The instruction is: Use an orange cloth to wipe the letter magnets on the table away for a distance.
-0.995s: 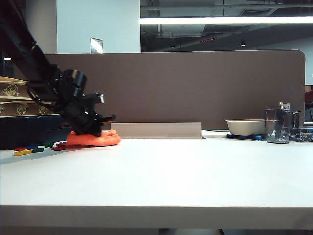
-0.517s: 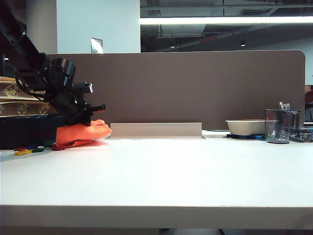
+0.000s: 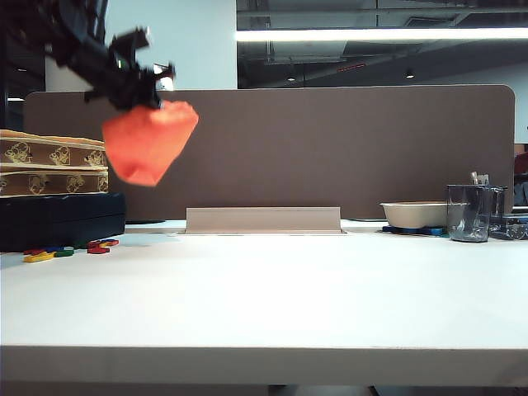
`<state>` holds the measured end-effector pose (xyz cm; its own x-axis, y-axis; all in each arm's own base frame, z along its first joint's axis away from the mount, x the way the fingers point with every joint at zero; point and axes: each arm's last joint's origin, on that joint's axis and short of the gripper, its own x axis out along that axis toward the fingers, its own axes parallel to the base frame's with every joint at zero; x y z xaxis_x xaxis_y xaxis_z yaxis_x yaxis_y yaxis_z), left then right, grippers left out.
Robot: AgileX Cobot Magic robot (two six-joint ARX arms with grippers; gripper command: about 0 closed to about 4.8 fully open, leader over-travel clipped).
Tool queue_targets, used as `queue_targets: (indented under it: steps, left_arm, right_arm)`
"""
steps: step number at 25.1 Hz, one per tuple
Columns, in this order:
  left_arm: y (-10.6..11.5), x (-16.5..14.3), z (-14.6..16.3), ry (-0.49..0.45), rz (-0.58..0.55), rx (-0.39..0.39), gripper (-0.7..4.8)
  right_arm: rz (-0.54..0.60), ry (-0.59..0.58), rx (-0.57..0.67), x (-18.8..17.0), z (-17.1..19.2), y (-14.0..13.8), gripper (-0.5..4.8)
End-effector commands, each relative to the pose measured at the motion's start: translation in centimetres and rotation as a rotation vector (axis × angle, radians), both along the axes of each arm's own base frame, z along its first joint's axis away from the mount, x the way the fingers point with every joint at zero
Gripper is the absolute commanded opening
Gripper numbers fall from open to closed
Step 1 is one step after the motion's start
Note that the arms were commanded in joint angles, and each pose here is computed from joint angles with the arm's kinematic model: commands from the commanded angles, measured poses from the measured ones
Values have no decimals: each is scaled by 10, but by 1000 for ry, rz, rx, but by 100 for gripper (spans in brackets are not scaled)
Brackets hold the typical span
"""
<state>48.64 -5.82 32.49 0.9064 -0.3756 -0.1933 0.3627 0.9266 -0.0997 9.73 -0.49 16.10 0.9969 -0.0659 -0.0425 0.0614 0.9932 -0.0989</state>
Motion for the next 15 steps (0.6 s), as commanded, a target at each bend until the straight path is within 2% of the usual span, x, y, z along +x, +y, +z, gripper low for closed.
queue_targets:
  steps: [1, 7, 11, 15]
  left_arm:
    - [-8, -17, 20, 44, -77, -47, -6]
    - [-21, -53, 61, 28, -142, -41, -6]
    - [-28, -84, 93, -46, -187, 37, -6]
    - [-24, -121, 116, -97, -198, 61, -6]
  right_arm:
    - [3, -9, 2, 0, -1, 0, 0]
    - [3, -10, 2, 0, -1, 0, 0]
    - [3, -14, 2, 0, 0, 0, 0]
    - [3, -22, 14, 0, 1, 0, 0]
